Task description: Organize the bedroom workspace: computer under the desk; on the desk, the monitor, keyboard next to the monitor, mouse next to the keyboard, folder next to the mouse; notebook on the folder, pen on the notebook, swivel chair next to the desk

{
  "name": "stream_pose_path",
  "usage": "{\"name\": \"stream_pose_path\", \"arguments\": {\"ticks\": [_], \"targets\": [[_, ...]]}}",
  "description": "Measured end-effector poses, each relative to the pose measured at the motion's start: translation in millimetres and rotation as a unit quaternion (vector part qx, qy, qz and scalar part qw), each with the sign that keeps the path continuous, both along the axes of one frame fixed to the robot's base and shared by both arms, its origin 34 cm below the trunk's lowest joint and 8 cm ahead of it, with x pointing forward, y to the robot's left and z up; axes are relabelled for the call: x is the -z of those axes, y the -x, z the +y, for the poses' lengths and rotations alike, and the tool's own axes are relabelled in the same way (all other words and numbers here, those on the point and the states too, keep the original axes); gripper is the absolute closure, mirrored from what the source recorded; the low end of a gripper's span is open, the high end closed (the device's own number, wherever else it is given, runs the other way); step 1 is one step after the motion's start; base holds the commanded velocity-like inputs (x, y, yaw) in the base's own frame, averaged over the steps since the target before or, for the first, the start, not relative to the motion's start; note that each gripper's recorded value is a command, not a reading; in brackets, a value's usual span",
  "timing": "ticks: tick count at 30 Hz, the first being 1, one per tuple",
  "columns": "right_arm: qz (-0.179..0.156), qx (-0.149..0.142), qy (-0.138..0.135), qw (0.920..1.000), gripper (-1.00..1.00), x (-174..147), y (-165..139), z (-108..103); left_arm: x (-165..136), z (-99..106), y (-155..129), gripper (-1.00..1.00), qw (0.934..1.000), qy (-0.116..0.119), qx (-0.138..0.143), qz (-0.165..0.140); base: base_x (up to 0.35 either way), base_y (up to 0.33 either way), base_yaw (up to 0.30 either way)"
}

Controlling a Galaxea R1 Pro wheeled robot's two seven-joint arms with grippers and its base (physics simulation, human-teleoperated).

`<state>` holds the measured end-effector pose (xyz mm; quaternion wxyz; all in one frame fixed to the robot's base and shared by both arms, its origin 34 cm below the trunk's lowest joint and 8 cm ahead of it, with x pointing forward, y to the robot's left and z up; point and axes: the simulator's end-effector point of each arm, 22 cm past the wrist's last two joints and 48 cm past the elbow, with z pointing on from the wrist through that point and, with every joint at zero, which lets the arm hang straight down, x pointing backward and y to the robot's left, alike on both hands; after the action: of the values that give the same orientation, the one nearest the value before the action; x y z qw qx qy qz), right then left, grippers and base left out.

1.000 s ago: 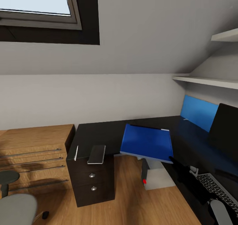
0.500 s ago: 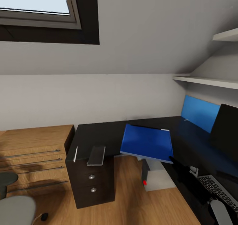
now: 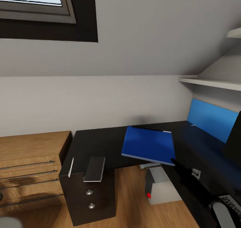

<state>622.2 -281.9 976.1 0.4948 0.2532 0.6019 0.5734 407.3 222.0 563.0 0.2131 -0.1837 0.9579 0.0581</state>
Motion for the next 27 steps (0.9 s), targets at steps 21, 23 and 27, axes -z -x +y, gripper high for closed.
{"name": "stream_pose_path", "arguments": {"ticks": [21,23,27], "targets": [[-0.001,0.010,0.008,0.9999,1.00,1.6,-2.9,-1.1,0.5,-0.2,0.2,-1.00,1.0000,0.001,0.000,0.001,0.036,0.000,0.000],[0.009,0.042,0.025,0.9988,1.00,8.7,-9.8,-9.9,0.5,-0.2,0.2,-1.00,1.0000,0.001,0.000,0.001,0.000,0.000,0.000],[0.047,0.142,0.056,0.9871,1.00,29.9,-24.5,-40.4,0.4,-0.6,0.2,-1.00,1.0000,0.001,0.000,0.001,0.000,0.000,0.000]]}}
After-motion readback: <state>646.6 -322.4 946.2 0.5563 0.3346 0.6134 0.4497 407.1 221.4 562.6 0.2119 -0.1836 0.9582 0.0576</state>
